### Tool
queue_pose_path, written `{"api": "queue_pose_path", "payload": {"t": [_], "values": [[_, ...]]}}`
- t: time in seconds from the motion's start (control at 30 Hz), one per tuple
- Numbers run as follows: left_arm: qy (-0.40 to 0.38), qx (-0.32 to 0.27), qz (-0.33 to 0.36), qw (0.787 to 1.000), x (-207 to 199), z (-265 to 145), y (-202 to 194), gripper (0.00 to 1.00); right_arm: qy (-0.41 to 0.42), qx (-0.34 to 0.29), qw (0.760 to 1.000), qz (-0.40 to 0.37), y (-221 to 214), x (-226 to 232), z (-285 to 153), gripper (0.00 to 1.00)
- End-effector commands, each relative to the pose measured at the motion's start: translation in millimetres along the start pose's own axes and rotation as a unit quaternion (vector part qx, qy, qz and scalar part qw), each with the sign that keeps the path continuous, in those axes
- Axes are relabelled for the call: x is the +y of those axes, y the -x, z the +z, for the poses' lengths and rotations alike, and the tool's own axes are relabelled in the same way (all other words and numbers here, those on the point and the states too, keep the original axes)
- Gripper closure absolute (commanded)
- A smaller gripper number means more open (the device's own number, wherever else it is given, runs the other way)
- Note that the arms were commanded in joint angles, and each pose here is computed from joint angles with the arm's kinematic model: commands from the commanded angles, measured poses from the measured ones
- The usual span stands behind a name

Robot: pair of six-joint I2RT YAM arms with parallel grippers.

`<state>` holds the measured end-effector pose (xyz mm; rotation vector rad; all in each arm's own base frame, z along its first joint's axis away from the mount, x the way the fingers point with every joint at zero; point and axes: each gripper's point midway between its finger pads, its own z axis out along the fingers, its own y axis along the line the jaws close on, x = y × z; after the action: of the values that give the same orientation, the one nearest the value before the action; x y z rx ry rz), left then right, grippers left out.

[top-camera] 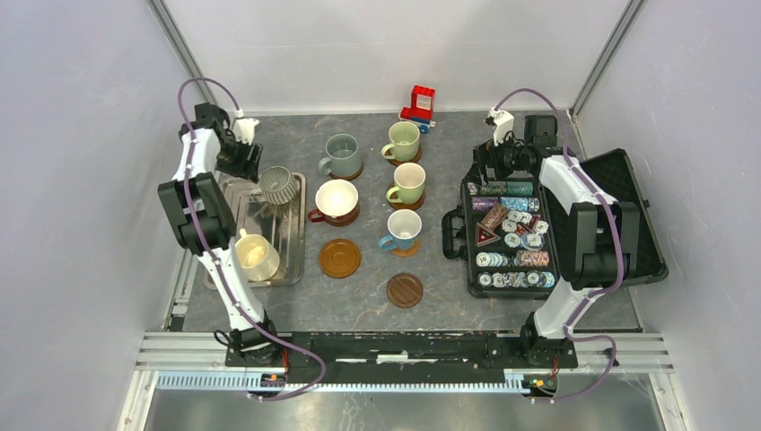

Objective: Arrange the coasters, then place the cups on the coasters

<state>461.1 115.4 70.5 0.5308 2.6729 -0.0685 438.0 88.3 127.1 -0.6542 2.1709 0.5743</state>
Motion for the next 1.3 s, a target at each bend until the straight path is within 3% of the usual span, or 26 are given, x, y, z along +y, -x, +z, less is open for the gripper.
{"api": "queue_pose_path", "payload": {"t": [0.0,0.27,0.43,0.73,1.1,1.17,1.27], "values": [[0.006,-0.081,-0.017,0.997,9,-58,23,0.29,-0.002,-0.021,1.0,-0.014,21,-2,-3,0.02],[-0.064,-0.082,0.059,0.993,-31,-86,-9,0.14,-0.003,-0.02,1.0,-0.021,22,-1,-7,0.02],[-0.124,-0.082,0.105,0.983,-51,-78,-17,0.12,0.007,-0.023,1.0,-0.015,24,1,-3,0.02],[-0.13,-0.044,0.161,0.977,-50,-42,-34,0.13,0.003,-0.02,1.0,-0.019,23,1,-5,0.02],[-0.134,-0.039,0.188,0.972,-57,-3,-42,0.25,0.001,-0.017,1.0,-0.024,22,0,-6,0.02],[-0.129,-0.041,0.186,0.973,-57,1,-43,0.3,0.001,-0.017,1.0,-0.024,22,0,-6,0.02],[-0.12,-0.049,0.183,0.975,-57,4,-44,0.46,0.0,-0.018,1.0,-0.025,23,0,-7,0.02]]}}
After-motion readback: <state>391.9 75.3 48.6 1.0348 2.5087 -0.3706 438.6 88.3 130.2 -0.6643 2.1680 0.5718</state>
